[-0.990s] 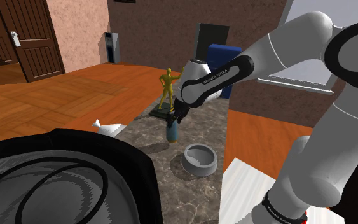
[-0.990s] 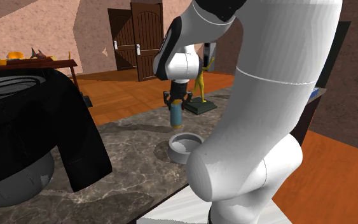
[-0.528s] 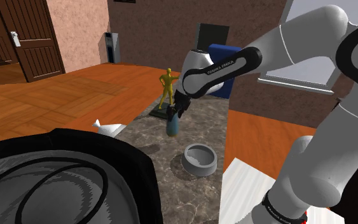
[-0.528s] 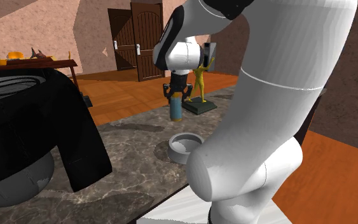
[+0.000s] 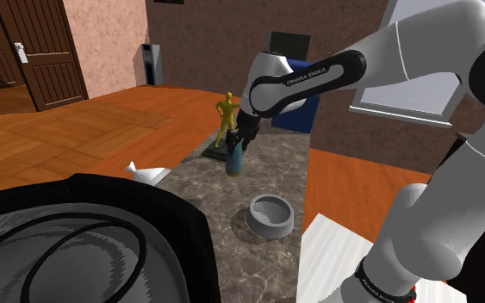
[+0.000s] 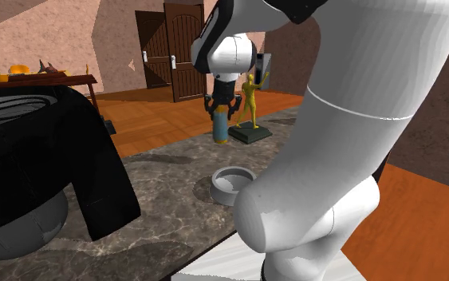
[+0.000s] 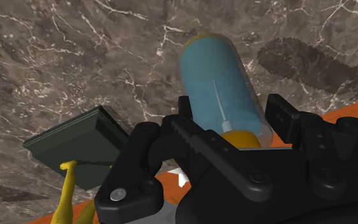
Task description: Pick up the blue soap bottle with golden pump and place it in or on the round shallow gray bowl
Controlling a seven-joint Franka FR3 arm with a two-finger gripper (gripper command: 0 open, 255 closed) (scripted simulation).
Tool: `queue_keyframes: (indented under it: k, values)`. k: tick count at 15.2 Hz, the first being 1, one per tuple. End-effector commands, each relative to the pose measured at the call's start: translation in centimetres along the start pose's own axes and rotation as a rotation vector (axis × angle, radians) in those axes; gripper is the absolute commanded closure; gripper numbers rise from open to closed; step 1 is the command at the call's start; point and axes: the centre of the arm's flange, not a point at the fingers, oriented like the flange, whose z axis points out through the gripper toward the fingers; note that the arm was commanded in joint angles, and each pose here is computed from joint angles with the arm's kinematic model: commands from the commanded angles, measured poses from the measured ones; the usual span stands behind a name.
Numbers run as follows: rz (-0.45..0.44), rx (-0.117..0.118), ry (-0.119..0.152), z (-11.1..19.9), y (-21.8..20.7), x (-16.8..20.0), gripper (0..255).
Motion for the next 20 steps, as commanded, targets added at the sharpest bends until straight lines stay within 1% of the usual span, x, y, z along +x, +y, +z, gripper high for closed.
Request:
queue_keyframes:
  k: [1,2,17,20]
  values:
    - [0.000,0.000,0.000,-1.1,0.0,0.1,255]
    - [0.000,0.000,0.000,-1.5,0.0,0.3,255]
    - [0.000,0.000,0.000,-8.3,0.7,-18.3,255]
    - [0.000,0.000,0.000,-6.7,0.8,-18.7,255]
